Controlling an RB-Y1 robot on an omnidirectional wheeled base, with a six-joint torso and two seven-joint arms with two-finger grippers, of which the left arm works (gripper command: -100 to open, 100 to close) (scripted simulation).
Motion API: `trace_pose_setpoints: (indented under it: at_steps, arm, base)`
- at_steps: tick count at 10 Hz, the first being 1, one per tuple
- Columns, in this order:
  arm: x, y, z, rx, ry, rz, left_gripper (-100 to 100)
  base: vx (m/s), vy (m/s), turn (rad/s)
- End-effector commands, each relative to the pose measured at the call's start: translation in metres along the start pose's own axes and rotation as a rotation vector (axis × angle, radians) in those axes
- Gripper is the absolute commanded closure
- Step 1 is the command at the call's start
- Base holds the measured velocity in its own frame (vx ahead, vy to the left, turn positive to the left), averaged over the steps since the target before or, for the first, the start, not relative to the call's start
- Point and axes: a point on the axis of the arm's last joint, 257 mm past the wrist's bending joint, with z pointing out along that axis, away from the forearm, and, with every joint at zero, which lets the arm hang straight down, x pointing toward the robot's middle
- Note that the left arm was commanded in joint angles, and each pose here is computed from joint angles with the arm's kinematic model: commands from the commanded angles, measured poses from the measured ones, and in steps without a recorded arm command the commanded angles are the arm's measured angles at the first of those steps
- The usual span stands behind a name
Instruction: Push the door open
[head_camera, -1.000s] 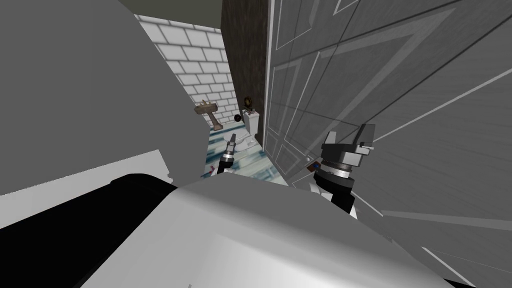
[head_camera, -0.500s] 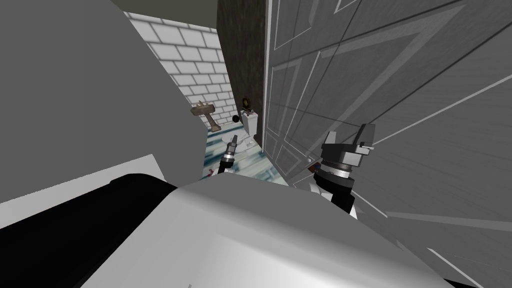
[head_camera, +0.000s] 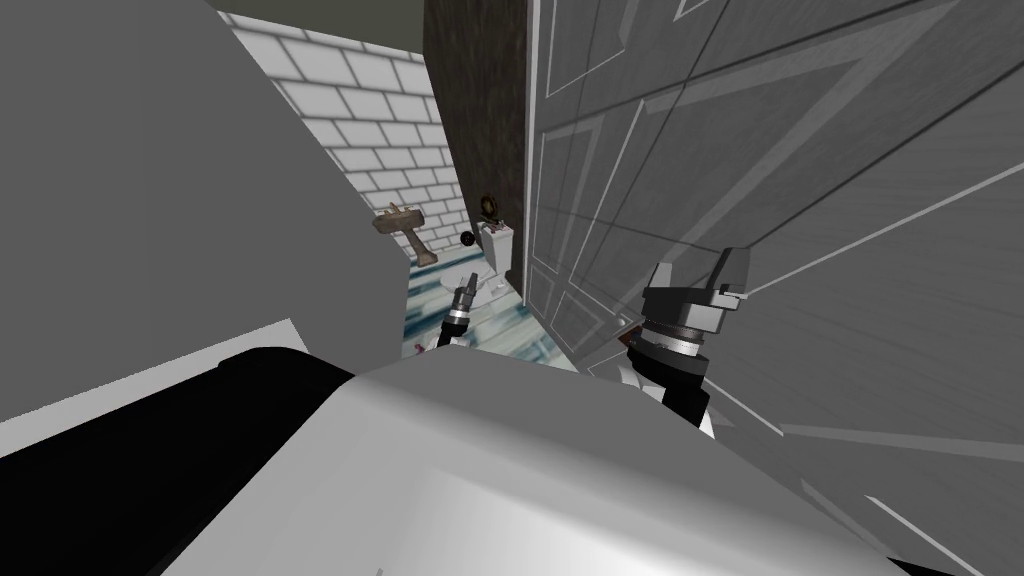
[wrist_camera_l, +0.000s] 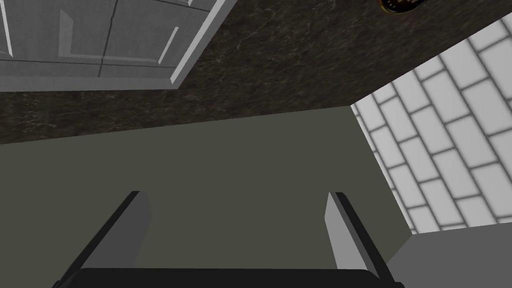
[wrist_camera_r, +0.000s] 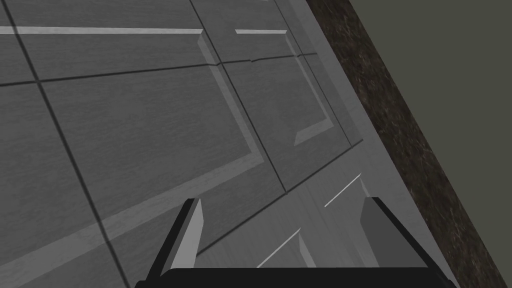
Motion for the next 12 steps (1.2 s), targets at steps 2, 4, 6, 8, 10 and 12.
trace_pose_setpoints:
  at_steps: [2,4,6,8,10,12]
  arm:
    - [0.006,0.006,-0.0007,-0.006,0.012,0.064,-100]
    - [0.010,0.011,-0.0018,-0.010,0.022,0.110,-100]
    - [0.015,0.016,-0.0029,-0.014,0.032,0.157,-100]
    - [0.019,0.020,-0.0040,-0.018,0.042,0.204,-100]
    - [0.023,0.024,-0.0049,-0.020,0.050,0.239,-100]
    - [0.027,0.029,-0.0062,-0.023,0.061,0.288,-100]
  base:
    - [0.036,0.034,-0.058]
    - [0.032,0.026,-0.082]
    - [0.030,0.035,-0.070]
    - [0.031,0.034,-0.070]
    - [0.024,0.033,-0.060]
    - [0.020,0.024,-0.075]
